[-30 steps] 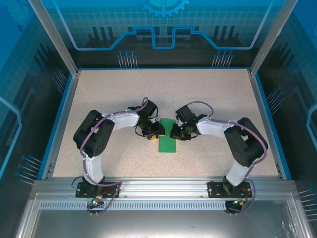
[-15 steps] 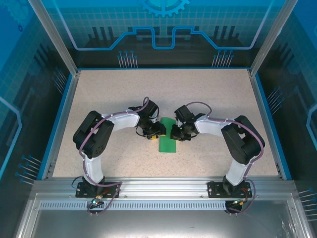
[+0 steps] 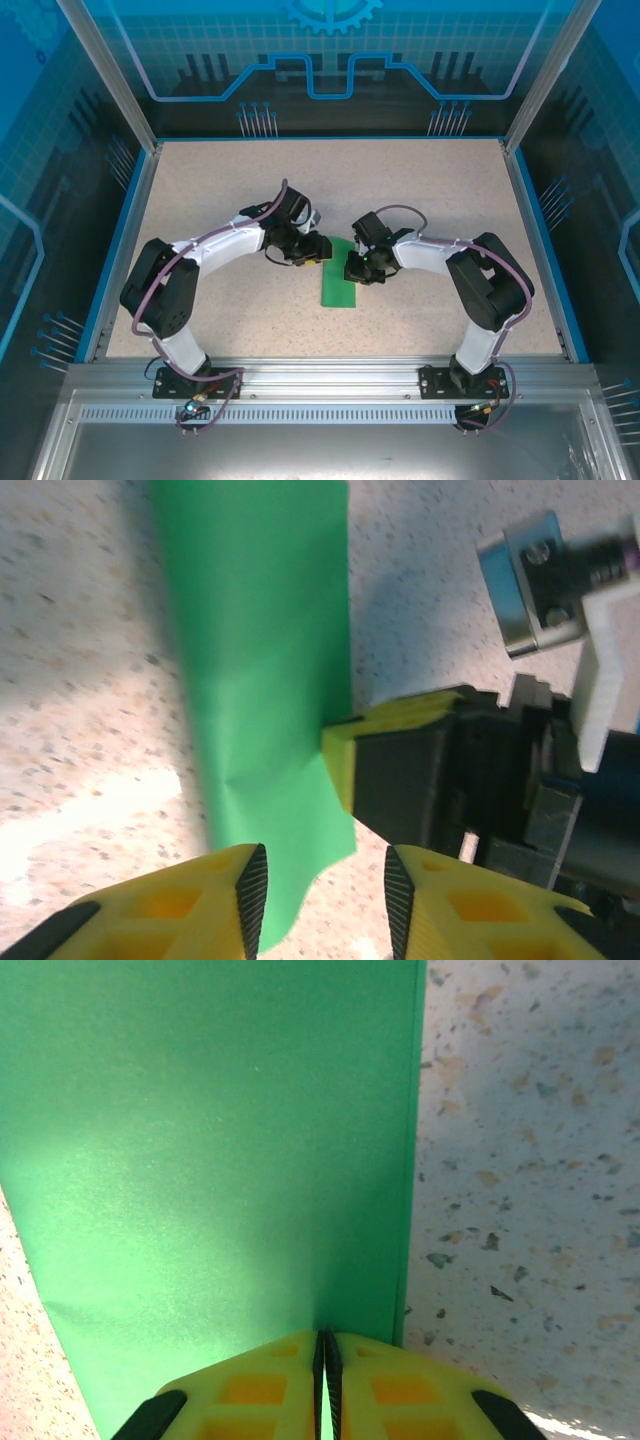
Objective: Fold a paper plane with a square sheet of paper (fold left side to right side)
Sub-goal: First fold the square sheet of paper in half at the center of the table, then hold the square sheet of paper at the center of the table.
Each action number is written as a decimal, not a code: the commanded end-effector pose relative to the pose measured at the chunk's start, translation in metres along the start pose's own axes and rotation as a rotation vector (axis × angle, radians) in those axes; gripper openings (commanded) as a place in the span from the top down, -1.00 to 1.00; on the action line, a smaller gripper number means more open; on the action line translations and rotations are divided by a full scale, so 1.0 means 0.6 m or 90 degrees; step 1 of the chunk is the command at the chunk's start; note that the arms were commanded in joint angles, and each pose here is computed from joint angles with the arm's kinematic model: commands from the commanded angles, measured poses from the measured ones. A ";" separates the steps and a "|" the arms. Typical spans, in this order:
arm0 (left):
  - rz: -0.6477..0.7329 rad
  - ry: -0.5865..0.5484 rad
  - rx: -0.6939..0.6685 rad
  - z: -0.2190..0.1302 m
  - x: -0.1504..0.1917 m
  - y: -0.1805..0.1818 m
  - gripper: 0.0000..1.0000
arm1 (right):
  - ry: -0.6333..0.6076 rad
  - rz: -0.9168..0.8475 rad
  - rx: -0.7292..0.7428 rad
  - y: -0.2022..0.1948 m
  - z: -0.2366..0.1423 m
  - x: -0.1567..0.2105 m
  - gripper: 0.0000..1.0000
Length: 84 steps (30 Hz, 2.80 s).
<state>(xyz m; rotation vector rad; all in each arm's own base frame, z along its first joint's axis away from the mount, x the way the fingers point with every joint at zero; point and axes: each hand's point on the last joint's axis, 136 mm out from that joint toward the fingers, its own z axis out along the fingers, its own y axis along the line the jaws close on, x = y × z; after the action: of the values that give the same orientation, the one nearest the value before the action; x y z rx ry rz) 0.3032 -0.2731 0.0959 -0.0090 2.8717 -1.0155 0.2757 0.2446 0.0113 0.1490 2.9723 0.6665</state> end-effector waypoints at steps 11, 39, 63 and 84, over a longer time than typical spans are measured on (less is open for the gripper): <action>-0.002 0.096 0.038 0.083 0.031 0.013 0.34 | 0.050 0.009 0.043 -0.024 0.020 0.030 0.74; -0.014 0.038 -0.017 0.021 0.014 0.091 0.38 | 0.058 0.006 0.045 -0.027 0.024 0.034 0.74; -0.024 0.086 0.005 0.119 0.058 0.070 0.41 | 0.039 -0.001 0.004 -0.005 0.018 0.026 0.74; -0.049 0.103 -0.052 0.136 0.086 0.119 0.44 | -0.106 -0.035 -0.177 0.081 -0.041 -0.066 0.74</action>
<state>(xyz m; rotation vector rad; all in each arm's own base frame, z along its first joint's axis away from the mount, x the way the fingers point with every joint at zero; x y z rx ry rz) 0.2814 -0.2892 0.0162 0.0242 2.9568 -1.1056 0.3053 0.2624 0.0575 0.0947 2.7086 0.9229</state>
